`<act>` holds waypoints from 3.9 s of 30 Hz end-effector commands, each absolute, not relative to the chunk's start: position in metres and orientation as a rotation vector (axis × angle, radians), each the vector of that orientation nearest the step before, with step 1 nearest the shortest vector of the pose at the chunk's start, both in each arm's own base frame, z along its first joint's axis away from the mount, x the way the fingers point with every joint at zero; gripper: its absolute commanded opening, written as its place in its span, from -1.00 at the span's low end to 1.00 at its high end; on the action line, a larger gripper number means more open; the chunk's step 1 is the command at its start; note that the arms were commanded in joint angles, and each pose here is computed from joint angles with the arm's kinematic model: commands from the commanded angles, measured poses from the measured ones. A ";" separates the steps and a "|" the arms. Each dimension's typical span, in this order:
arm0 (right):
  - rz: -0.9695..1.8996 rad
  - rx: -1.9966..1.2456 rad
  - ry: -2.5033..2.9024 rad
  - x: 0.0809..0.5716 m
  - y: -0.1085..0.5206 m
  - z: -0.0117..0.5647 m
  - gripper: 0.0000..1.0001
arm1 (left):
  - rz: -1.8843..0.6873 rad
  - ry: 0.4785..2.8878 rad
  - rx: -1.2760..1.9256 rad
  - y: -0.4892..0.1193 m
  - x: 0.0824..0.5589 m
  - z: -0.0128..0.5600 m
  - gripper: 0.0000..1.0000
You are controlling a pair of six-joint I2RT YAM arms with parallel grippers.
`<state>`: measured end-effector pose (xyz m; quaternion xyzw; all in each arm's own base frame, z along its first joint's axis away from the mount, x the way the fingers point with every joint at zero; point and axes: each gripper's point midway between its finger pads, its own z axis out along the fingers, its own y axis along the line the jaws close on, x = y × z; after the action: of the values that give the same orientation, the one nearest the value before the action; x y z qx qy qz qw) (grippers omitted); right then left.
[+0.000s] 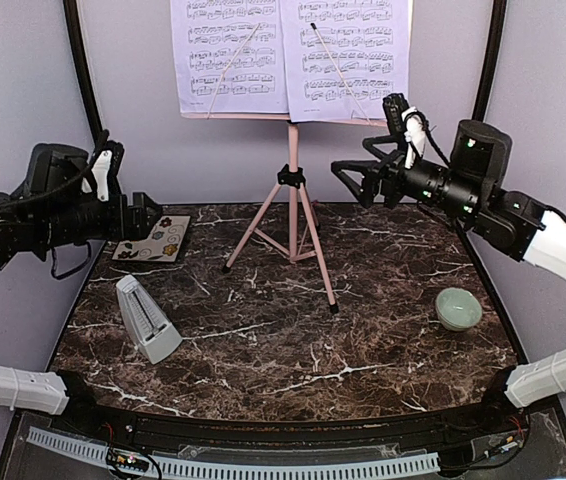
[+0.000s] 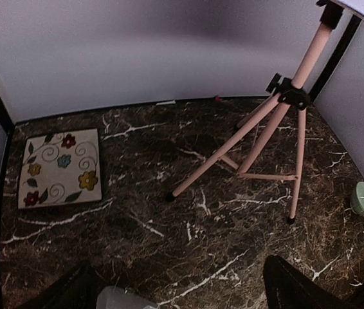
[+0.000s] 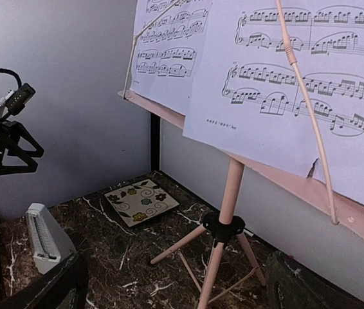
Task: Set up the instrument practice props
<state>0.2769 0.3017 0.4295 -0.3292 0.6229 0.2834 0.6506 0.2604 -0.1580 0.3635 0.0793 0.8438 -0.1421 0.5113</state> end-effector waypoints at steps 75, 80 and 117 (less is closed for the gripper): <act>0.748 -0.751 1.614 0.242 0.291 0.325 1.00 | -0.249 2.525 -0.089 -0.367 0.254 0.179 0.66; 0.737 -0.890 1.620 0.238 0.301 0.315 1.00 | -0.351 2.446 0.143 -0.367 0.248 0.212 0.98; 1.077 -1.772 1.511 0.234 0.466 0.168 0.79 | -0.845 2.113 0.211 -0.230 0.221 0.211 0.97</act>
<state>0.2393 0.4584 0.1777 -0.6454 0.5800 0.3973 0.2986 0.2209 -0.2339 0.2042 0.0928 0.8509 -0.3206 0.4056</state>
